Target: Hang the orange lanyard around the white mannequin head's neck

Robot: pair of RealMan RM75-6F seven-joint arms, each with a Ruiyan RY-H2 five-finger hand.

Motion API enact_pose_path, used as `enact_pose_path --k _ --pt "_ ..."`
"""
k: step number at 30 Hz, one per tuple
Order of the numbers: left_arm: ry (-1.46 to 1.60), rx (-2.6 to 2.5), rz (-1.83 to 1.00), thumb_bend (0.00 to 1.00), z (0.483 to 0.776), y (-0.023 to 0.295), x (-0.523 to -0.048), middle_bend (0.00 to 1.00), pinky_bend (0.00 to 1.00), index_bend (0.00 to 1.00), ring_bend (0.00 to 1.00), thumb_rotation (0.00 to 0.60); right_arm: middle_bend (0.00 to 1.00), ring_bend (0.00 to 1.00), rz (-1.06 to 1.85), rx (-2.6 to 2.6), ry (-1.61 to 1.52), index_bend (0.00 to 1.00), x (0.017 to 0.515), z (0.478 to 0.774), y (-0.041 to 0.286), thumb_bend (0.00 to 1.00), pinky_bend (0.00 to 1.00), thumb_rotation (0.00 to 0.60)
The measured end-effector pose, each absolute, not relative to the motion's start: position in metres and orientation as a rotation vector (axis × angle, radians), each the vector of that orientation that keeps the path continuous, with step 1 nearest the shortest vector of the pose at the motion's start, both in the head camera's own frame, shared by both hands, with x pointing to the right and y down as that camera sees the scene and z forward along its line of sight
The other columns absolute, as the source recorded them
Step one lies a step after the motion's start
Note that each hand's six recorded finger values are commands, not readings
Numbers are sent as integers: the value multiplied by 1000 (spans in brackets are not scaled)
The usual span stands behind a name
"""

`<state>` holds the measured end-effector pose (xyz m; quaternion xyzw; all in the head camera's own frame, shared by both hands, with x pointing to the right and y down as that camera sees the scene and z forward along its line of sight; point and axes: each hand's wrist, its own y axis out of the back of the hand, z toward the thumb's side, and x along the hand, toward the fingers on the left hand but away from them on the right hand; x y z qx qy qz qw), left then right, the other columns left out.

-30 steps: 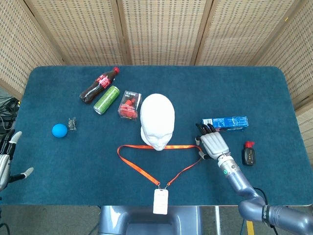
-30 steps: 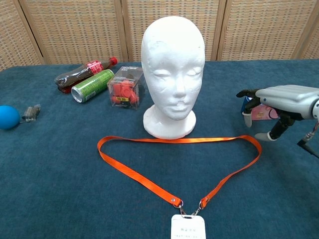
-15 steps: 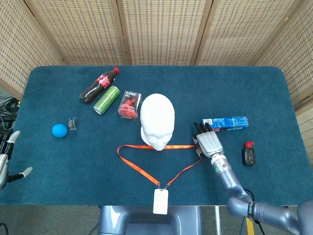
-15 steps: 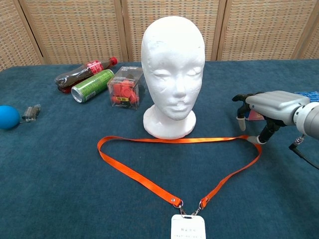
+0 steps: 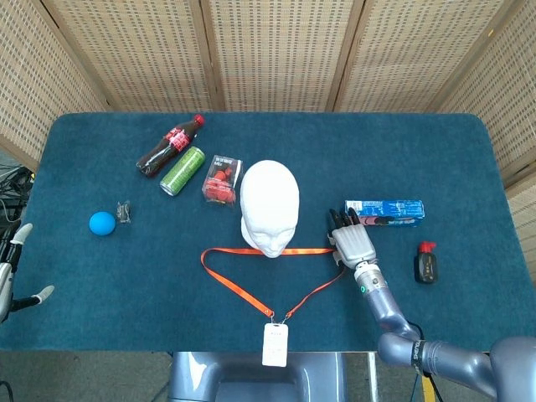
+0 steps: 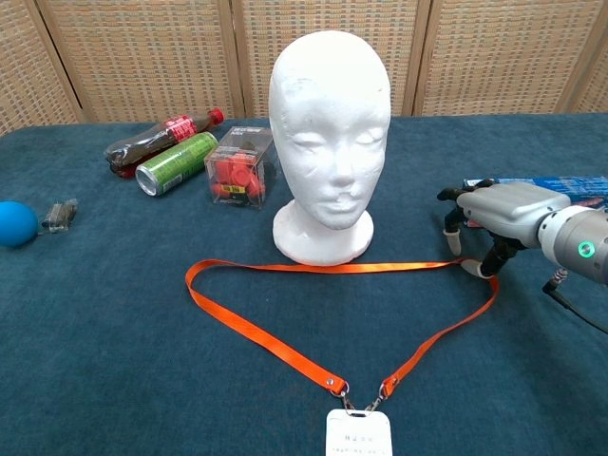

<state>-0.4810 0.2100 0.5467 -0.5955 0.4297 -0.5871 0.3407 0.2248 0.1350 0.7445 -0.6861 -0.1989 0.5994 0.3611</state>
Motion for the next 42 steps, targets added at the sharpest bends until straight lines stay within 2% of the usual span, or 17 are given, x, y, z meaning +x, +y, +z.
enact_pose_path --k 5,18,24,29,34,38,42 --pt "1120 -1550 -1529 0 547 209 -482 0 0 0 0 600 0 0 1542 -1764 -503 583 223 745 134 677 0 600" --pt "1101 -1563 -1527 0 552 209 -478 0 0 0 0 600 0 0 1496 -1788 -522 680 221 742 138 683 0 600" --pt "1069 -1613 -1457 0 562 197 -455 0 0 9 0 600 0 0 1434 -1838 -611 704 225 730 137 683 0 600" --pt "994 -1703 -1372 0 580 182 -417 0 0 129 0 600 0 0 1397 -1878 -658 708 235 718 137 684 0 600" --pt "850 -1781 -1265 4 606 159 -358 0 0 249 0 600 0 0 1353 -1936 -685 710 238 708 139 685 0 600" --pt "771 -1875 -1193 139 635 141 -306 0 0 328 0 600 0 0 1313 -1959 -671 711 240 701 139 685 0 600" --pt "703 -1911 -1188 206 667 130 -272 0 0 369 0 600 0 0 1312 -1981 -676 713 242 702 139 686 0 600"
